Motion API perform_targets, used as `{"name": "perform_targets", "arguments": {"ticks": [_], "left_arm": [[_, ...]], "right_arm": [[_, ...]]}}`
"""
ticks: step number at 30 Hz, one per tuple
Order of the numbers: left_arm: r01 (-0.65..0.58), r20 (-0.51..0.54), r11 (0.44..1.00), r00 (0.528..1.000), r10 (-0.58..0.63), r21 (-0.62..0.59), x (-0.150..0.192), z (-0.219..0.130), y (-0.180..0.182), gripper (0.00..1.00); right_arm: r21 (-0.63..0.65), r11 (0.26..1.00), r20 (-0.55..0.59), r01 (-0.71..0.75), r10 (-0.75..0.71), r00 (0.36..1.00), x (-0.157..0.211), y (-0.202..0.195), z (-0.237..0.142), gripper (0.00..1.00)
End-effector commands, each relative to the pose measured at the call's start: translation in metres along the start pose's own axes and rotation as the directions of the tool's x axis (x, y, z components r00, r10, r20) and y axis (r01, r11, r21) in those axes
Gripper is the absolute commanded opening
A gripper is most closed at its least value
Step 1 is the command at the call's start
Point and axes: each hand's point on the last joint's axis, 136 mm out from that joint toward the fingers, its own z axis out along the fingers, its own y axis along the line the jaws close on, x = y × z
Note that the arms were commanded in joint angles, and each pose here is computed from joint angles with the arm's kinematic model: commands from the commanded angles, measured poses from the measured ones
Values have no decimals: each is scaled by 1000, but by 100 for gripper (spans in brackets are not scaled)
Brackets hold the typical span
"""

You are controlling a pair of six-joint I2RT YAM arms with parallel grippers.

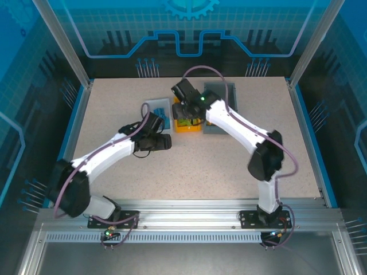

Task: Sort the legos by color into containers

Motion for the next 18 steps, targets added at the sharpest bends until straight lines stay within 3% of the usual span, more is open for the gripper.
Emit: {"name": "perform_targets", "arguments": {"ticks": [1,9,18], "left_arm": [[-181,-62,983,982,180,-7,-9,11,4,79],[-403,-179,915,900,397,2,-16,53,2,79],[-459,-235,889,863,448,8,-16,70,12,80]], "right_arm": [[-55,998,79,44,-39,996,24,11,-15,58],[-126,992,50,-4,11,999,109,-9,-49,60],[-136,989,64,-57,66,996,137,-28,-86,61]]}}
